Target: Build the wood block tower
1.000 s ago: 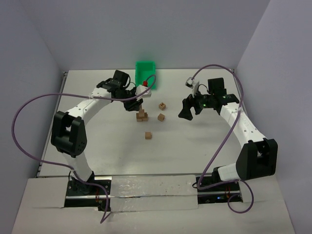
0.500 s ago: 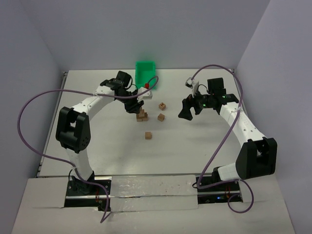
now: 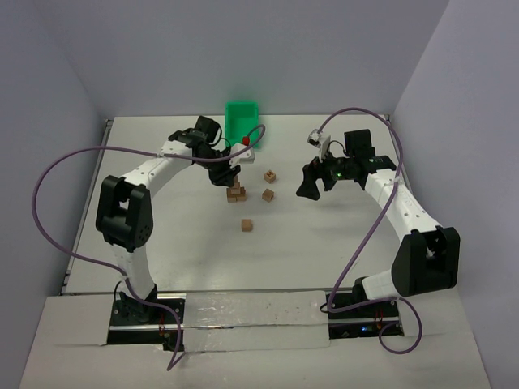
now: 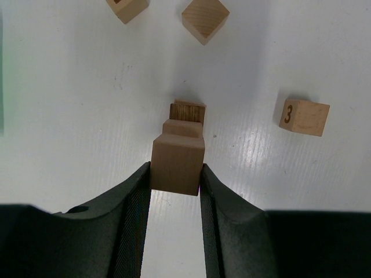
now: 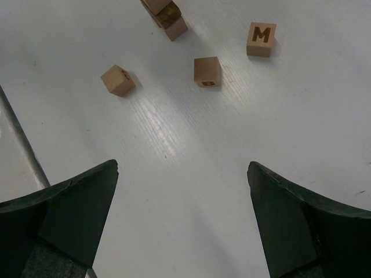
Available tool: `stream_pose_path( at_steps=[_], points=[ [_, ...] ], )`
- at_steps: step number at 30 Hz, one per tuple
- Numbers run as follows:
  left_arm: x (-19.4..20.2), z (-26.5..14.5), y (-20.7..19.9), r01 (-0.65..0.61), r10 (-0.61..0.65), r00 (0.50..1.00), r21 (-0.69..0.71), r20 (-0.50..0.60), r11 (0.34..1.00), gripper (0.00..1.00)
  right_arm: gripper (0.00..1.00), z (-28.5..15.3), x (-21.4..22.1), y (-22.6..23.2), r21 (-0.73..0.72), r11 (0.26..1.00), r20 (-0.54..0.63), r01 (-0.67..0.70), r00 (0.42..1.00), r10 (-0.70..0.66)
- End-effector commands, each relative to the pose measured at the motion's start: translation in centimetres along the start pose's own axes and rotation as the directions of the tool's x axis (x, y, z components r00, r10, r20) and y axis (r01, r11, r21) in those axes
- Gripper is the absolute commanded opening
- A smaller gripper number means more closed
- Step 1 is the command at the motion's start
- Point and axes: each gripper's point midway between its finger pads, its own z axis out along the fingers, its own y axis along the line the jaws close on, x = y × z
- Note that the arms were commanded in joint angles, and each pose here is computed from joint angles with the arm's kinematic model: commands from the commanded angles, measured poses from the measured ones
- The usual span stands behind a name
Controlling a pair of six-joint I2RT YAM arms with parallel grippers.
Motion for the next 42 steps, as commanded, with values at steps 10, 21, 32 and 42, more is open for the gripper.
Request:
stream_pose_path(
  at_steps=[10,21,32,42],
  points=[
    [-1.9,0.1,0.0,-0.038,0.037,0.998,0.031,0.045,0.999,0.32,1.0,0.2,-0.8,-0.3,-0.009,0.999,0.026,0.032,0.999,-0.031],
    [-2.0,0.3,0.3,-0.038,0.036,0.998,0.035,0.043,0.999,0.34,1.0,0.1,-0.8,-0.4,-0.009,1.0,0.026,0.029,0.999,-0.029],
    [-1.7,0.7,0.4,-0.03,0.029,0.999,0.042,0.037,0.999,0.35,1.0,0.3,-0.6,-0.4,-0.009,1.0,0.021,0.029,0.999,-0.028],
    [-1.4,1.0,0.2,-0.026,0.024,0.999,0.052,0.028,0.998,0.39,1.0,0.4,-0.5,-0.5,-0.009,1.0,0.017,0.029,0.999,-0.028]
  ],
)
